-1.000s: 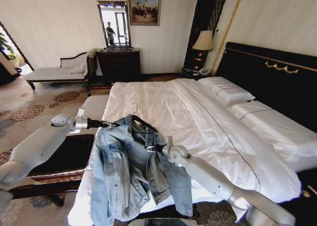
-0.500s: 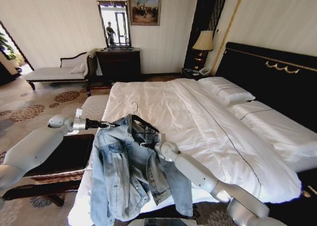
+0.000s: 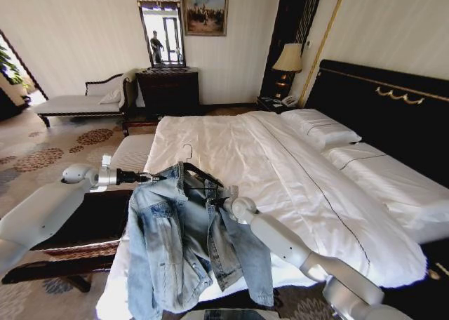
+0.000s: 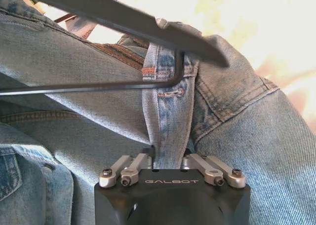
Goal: Pick up the clothes from the bed and hang them on the clothes hanger.
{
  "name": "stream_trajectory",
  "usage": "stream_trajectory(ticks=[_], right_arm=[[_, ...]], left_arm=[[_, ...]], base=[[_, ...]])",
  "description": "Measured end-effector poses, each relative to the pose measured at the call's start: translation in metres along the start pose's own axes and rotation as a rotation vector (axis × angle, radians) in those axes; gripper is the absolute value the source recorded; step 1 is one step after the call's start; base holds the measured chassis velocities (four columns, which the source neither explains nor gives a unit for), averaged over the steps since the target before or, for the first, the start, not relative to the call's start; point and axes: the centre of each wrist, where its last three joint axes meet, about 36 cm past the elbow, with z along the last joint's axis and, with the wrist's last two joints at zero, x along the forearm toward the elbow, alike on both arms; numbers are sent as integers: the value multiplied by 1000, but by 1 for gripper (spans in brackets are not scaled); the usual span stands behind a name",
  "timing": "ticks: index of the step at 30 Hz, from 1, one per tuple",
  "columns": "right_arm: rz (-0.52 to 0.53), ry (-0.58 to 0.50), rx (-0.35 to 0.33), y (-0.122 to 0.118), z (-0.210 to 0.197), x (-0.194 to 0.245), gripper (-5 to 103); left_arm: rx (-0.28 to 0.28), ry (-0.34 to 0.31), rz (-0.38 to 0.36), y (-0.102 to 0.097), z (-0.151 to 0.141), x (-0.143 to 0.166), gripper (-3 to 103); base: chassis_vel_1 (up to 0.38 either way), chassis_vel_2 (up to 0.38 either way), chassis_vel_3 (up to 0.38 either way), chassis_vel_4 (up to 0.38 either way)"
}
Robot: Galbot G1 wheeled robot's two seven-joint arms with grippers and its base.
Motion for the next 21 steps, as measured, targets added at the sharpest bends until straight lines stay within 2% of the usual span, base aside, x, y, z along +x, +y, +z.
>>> stream_trajectory(ticks=[3, 6, 21], right_arm=[[-4, 2, -4, -1, 1, 0, 15], [-8, -4, -12, 0, 0, 1, 2], [-2, -30, -4, -12, -7, 19, 1]], left_arm=[[-5, -2, 3, -1, -2, 0, 23], [-13, -7, 7, -2, -7, -1, 23], [-16, -2, 4, -3, -1, 5, 23]], base=[[0, 0, 0, 0], [0, 0, 0, 0], [0, 0, 0, 0]])
